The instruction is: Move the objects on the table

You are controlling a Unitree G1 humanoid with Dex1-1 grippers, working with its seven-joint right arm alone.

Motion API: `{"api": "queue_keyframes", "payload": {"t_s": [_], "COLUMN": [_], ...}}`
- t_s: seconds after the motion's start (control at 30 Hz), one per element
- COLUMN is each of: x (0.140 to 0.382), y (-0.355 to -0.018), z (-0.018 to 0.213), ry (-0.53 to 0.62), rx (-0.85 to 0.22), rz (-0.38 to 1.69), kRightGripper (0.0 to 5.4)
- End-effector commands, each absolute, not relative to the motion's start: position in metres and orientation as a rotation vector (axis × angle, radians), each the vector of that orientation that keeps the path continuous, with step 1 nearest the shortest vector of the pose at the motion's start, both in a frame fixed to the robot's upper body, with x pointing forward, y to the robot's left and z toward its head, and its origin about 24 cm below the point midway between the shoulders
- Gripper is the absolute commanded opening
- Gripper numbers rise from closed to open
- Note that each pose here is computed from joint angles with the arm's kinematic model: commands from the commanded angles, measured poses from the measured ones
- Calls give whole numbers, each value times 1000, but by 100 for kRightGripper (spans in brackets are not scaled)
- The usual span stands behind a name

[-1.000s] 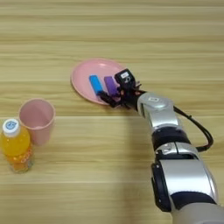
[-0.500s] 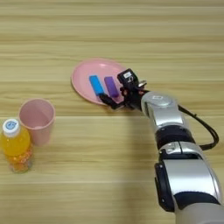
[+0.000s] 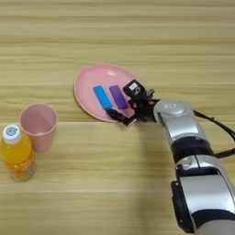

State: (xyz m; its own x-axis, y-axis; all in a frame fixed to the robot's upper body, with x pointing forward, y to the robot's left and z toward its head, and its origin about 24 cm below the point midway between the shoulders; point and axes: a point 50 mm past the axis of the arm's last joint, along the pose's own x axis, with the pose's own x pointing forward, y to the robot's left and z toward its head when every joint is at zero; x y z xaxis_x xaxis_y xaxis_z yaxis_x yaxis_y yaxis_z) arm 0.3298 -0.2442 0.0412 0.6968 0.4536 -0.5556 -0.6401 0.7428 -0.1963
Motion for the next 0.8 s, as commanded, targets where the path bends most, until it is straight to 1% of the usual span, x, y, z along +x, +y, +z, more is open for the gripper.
{"api": "queue_keyframes", "payload": {"t_s": [0.03,0.23,0.43,0.8], "x": [339,333,322,309], "y": [-248,-248,-250,-251], "z": [72,76,79,82], "ry": [415,412,419,439], "rx": [-500,-527,-583,-648], "rz": [646,703,780,882], "kRightGripper": [534,534,534,534]}}
